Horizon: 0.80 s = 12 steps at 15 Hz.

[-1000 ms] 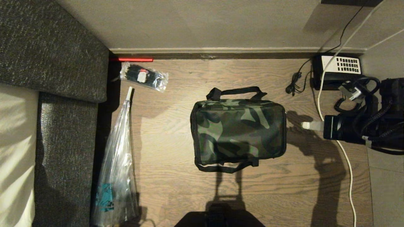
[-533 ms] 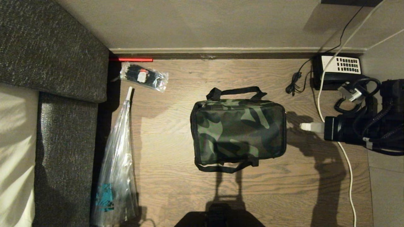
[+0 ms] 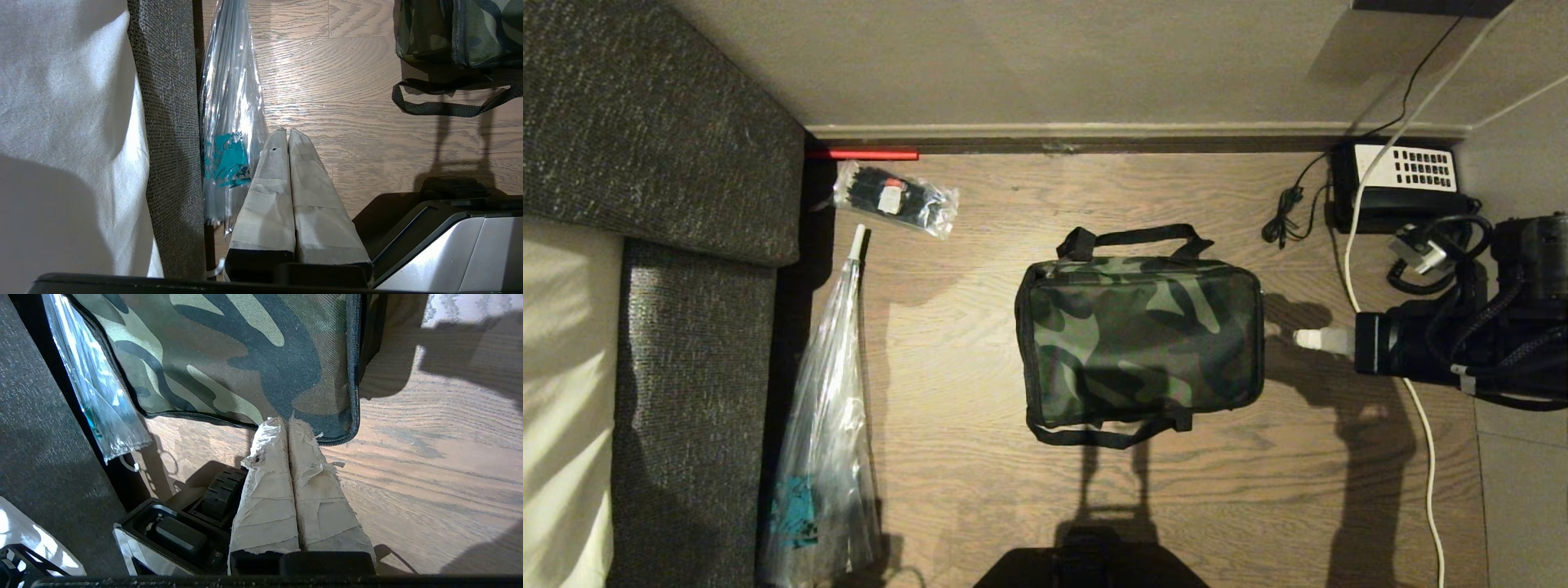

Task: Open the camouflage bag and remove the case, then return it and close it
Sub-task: Open the top of the storage box

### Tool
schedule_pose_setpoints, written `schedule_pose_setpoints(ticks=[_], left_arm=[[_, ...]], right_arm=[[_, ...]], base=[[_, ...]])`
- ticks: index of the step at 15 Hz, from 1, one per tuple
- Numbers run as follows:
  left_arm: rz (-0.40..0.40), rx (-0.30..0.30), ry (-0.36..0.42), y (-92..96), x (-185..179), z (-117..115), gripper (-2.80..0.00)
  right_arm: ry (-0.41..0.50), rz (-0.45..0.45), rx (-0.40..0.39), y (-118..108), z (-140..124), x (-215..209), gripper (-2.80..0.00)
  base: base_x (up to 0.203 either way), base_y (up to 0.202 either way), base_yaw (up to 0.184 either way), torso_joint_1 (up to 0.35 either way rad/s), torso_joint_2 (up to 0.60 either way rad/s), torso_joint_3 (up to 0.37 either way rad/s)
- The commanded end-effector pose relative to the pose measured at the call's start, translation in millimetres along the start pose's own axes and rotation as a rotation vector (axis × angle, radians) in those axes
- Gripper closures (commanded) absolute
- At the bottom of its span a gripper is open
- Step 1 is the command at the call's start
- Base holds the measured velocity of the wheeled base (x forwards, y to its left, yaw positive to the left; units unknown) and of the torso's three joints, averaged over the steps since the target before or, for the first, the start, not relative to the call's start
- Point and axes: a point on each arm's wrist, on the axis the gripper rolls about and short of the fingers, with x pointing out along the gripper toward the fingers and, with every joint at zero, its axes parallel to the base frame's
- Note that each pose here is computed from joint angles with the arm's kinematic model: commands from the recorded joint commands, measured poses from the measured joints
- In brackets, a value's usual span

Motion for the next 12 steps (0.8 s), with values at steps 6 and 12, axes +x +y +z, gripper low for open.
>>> schedule_pose_setpoints(ticks=[6,12], left_arm=[[0.000,0.002,0.004,0.0,0.3,0.0,0.00],[0.000,0.000,0.004,0.0,0.3,0.0,0.00]], right_arm=[[0.025,0.014,0.005,2.7,-2.4,3.9,0.00],[0.052,0.026,-0.002,5.4,-1.7,9.3,0.00]], base=[[0.000,0.000,0.000,0.000,0.00,0.000],[0.000,0.000,0.000,0.000,0.00,0.000]])
